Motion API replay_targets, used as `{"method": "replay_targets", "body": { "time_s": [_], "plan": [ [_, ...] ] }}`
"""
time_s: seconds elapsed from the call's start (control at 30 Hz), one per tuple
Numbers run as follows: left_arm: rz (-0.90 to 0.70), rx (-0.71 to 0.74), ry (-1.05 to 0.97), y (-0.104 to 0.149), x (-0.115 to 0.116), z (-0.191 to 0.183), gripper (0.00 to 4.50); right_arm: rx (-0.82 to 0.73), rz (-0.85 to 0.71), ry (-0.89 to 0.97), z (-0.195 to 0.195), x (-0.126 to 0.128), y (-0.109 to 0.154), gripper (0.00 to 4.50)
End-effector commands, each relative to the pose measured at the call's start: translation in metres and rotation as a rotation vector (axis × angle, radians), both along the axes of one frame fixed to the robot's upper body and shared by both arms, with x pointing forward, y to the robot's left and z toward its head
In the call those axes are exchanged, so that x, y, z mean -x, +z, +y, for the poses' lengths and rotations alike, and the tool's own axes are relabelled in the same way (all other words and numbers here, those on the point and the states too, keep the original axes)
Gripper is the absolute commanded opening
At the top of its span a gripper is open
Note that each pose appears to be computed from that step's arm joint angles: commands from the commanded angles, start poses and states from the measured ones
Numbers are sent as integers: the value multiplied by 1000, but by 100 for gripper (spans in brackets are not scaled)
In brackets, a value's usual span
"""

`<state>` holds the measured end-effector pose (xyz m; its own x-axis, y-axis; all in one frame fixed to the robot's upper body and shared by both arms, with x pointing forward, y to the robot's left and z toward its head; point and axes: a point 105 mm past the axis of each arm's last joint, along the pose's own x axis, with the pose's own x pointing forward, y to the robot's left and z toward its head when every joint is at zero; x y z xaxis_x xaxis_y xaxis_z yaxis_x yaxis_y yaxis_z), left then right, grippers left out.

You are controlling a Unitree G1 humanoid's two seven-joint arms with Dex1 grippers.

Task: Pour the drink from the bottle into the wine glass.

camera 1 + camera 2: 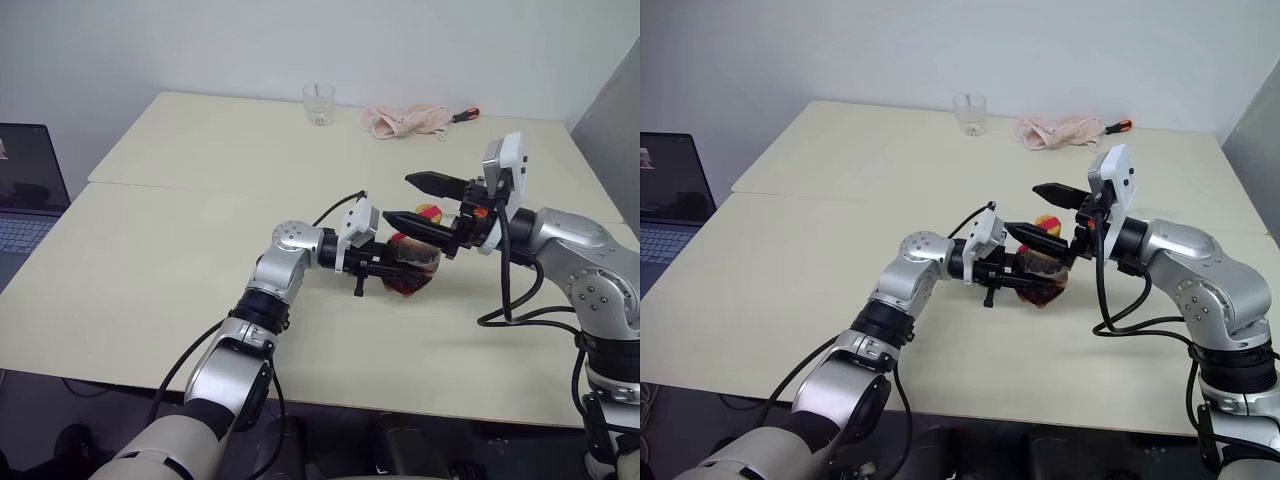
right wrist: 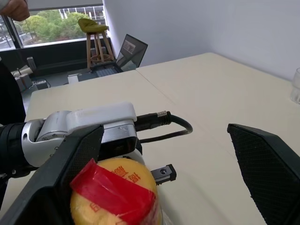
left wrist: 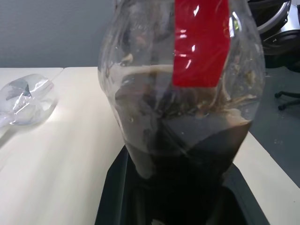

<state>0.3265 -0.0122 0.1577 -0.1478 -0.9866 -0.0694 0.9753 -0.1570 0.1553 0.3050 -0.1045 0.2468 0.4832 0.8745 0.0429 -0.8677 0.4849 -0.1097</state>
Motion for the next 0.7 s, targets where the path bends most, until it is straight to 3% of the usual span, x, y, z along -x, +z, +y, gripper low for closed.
{"method": "replay_targets", "body": {
  "time_s": [0.03,0.4,0.7],
  "plan": [
    [-50,42,-17,15,3,1,68,-15,-50,-49,-19,5,13,450],
    [-44,31,-9,13,-1,3,67,27,32,-144,-70,37,-5,450],
    [-50,32,-21,14,0,-1,67,15,2,-63,-43,46,4,450]
  ]
}}
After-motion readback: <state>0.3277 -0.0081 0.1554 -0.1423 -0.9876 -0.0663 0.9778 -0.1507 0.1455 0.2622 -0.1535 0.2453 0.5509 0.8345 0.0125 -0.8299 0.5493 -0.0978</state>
